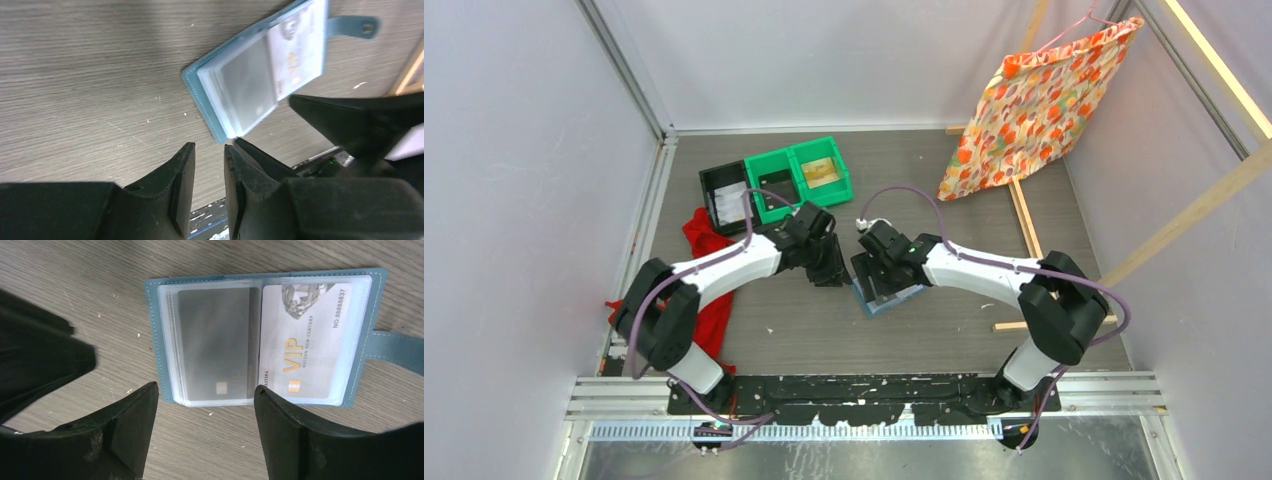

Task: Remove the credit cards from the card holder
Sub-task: Pick up the card holder from the center of the board.

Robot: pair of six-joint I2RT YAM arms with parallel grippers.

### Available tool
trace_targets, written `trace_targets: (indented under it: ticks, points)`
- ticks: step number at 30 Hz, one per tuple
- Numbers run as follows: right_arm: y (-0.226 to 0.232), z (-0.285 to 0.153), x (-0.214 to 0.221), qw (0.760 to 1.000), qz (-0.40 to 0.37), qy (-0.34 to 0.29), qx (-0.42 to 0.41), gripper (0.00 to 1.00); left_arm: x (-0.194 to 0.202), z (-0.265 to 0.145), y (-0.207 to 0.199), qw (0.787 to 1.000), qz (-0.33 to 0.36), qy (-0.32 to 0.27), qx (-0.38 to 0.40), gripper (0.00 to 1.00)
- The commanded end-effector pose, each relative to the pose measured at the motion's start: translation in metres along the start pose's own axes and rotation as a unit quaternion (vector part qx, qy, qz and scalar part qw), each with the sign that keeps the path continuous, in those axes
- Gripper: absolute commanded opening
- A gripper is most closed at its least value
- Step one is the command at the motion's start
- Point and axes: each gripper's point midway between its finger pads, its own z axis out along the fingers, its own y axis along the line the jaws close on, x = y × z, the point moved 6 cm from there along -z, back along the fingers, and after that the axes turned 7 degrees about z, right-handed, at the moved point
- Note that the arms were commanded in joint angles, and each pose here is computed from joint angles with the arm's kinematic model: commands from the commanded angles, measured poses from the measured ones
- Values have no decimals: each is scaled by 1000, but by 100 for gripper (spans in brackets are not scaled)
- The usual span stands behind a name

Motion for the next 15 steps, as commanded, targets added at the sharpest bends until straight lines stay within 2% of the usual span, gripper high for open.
trace_targets:
  ticks: [1, 7, 15]
  points:
    - [-1, 4, -11, 998, -43, -18, 50, 75, -5, -24, 7, 1000, 3, -30, -8, 30]
    - [0, 17, -9, 995, -62, -13, 79, 75, -1, -22, 10, 1000, -4, -20, -10, 30]
    - [-1, 20, -5, 995, -56, -11, 77, 56, 1, -24, 11, 1000, -5, -22, -7, 30]
